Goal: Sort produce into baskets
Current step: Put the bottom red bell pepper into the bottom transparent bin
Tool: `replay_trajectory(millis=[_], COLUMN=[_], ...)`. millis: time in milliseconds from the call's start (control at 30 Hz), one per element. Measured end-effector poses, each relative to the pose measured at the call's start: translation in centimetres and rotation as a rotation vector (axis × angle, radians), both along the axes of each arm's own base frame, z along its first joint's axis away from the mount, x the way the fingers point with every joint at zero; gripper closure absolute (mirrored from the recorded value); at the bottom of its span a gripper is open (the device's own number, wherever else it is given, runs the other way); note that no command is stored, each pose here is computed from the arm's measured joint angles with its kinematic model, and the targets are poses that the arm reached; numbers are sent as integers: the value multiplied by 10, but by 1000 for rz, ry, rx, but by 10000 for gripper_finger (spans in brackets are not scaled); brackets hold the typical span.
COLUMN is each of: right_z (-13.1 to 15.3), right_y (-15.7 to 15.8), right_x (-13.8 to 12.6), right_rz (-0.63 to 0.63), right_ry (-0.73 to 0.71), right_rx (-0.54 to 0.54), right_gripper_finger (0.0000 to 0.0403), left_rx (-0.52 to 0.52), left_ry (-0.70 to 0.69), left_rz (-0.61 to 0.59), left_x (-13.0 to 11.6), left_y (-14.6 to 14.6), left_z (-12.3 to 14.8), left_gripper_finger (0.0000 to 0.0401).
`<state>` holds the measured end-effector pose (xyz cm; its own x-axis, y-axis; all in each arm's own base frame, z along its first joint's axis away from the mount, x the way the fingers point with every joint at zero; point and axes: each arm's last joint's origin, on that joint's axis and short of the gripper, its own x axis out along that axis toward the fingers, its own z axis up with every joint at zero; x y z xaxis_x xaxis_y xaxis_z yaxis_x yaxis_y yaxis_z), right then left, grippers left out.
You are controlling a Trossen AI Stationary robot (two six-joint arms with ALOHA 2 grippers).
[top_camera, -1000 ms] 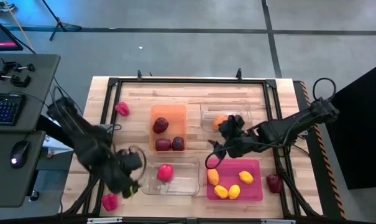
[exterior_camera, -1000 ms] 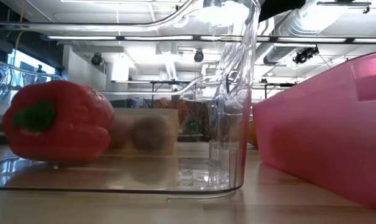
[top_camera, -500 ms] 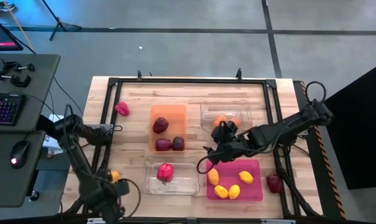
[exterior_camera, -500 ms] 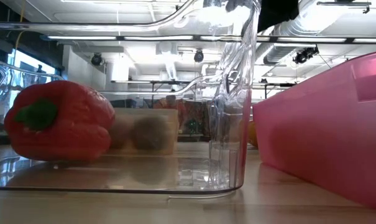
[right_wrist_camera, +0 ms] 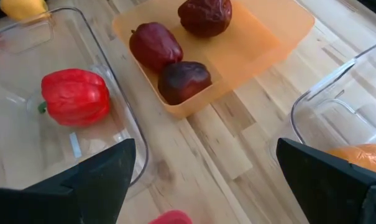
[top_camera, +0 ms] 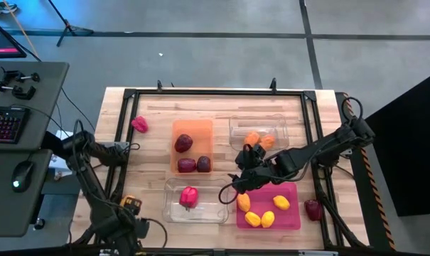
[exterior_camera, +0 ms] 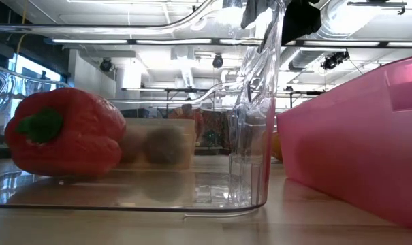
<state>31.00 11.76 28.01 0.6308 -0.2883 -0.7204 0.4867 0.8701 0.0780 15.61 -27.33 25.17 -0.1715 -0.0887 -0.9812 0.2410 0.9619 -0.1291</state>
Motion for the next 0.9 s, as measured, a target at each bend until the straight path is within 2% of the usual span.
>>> replay_trajectory(millis=[200, 300, 500, 900], right_z=[0, 0, 1, 1], right_y=[0, 0, 0, 1], right_x=[0, 1, 1, 2], right_rz=[0, 0, -1, 3], right_ry=[-3, -9, -16, -19], right_rx=[1, 3, 7, 5], right_gripper_finger=[24, 24, 24, 24], left_rx=[5, 1, -16, 17], left_ry=[-54, -41, 49, 78], left_rz=[-264, -342, -408, -414], left_x=[-6, -6, -5, -3], left_y=[-7, -13, -24, -31], left_z=[-7, -15, -36, -56], left_gripper_finger=[41, 41, 41, 41])
